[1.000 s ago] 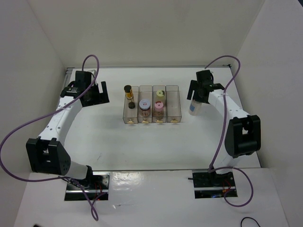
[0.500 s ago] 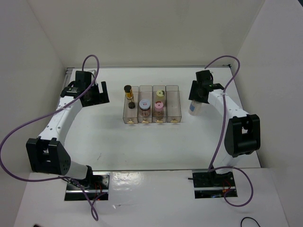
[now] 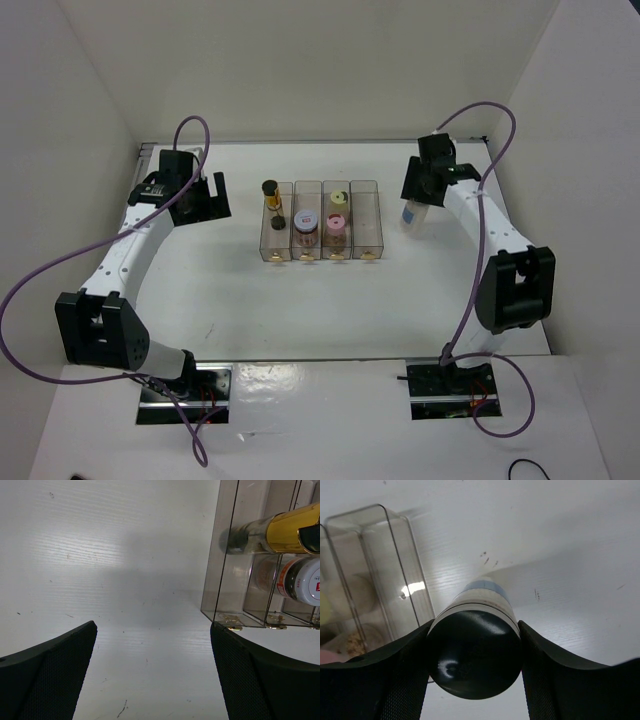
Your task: Organize the condiment bottles
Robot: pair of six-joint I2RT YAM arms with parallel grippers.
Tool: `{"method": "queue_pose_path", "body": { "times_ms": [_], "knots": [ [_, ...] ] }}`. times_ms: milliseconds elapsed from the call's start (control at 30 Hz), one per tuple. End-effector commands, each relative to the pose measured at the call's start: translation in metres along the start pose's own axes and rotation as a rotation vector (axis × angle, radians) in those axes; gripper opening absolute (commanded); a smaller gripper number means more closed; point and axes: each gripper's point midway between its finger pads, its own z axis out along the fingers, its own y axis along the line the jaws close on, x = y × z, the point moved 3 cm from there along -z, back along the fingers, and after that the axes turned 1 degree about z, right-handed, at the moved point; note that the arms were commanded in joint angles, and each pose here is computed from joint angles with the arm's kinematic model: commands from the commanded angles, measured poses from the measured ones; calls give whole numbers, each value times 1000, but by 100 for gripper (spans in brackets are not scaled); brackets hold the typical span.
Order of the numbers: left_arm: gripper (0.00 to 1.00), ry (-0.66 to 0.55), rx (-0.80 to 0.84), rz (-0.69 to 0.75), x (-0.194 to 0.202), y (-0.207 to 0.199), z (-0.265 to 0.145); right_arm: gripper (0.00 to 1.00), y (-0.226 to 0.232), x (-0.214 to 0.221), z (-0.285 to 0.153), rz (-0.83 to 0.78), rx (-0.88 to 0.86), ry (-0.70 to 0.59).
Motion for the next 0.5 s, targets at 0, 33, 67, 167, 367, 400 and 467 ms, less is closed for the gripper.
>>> {"method": "queue_pose_path", "body": {
  "times_ms": [0,33,67,167,367,400,467],
  "knots": [
    [100,-9,4,6,-2,1,5,39,10,-60,-61,29,-74,-210],
    [100,-9,4,6,-2,1,5,39,15,-61,-65,12,-84,-213],
    [100,-9,4,6,-2,1,5,39,24,-65,-74,3,-112,-224],
    [100,-6,13,6,-2,0,5,39,43,-71,-80,-29,-152,-231],
    [100,-15,15,6,-3,-1,2,39,83,-70,-83,-88,-201,-219],
    [100,-15,15,6,-3,-1,2,39,91,-70,-89,-98,-221,-227],
    [100,-15,15,6,-3,-1,2,39,102,-71,-85,-112,-226,-226]
  ]
}}
